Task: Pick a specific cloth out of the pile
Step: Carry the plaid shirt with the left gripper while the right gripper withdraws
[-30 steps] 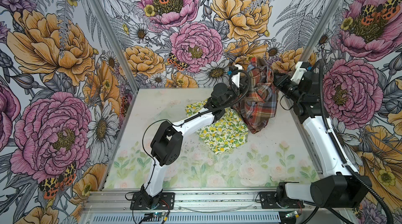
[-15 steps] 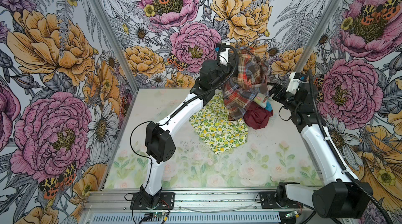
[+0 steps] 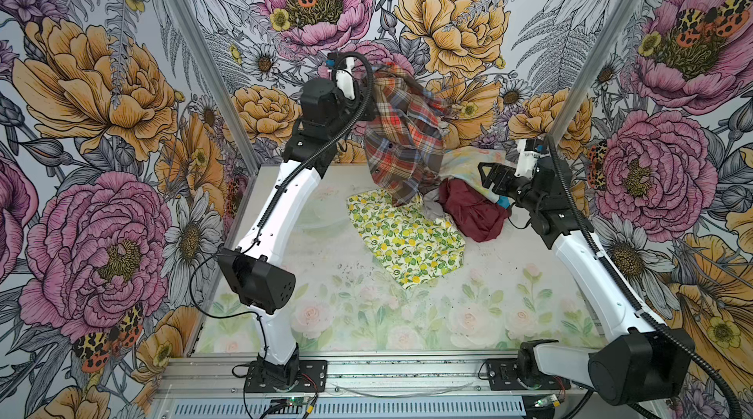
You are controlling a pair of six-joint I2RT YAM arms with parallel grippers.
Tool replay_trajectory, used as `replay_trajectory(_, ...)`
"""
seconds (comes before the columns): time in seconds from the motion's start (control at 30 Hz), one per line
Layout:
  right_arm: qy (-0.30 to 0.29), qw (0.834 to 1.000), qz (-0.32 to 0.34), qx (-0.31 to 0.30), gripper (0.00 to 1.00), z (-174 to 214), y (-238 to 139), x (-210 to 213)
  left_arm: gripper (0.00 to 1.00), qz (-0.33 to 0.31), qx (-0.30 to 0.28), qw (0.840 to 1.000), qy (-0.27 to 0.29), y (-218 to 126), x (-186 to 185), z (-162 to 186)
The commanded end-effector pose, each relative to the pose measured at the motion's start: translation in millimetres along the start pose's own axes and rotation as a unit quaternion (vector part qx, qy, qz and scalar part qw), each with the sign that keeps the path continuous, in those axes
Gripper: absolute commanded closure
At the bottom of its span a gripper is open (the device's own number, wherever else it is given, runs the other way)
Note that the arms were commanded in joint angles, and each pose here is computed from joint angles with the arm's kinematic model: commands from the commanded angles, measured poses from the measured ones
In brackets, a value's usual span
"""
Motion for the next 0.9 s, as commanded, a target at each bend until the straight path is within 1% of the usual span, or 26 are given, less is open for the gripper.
replay_trajectory(0.0,-0.024,0.999,0.002,-0.021,0.14,-13,2,8,1.00,-0.020,-0.052,0.998,0.025,-45,3,-43)
replay_trajectory(0.2,-0.034,0.999,-0.003,-0.015,0.14,-10,8,16,1.00,-0.093,-0.080,0.992,0.029,-86,38,-64)
replay_trajectory(0.33,-0.038,0.999,-0.010,-0.013,0.14,-10,10,21,1.00,-0.138,-0.090,0.986,0.030,-108,59,-69)
replay_trajectory(0.53,-0.045,0.999,-0.019,-0.006,0.14,-5,15,29,1.00,-0.172,-0.085,0.981,0.012,-130,86,-64)
replay_trajectory(0.67,-0.051,0.998,-0.023,0.000,0.14,-1,17,36,1.00,-0.189,-0.087,0.978,0.005,-143,94,-62)
replay_trajectory(0.87,-0.052,0.998,-0.023,0.003,0.14,4,19,40,1.00,-0.197,-0.093,0.976,-0.005,-161,97,-61)
Point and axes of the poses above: each gripper's point midway between its finger pads, its own y axis out along the fingers, its own x axis along the line the jaws close on, z = x × y, the point moved 10 cm from there along -y, back along the fingers, and after that the axes turned 4 degrees about -y, right-handed, at the moved point
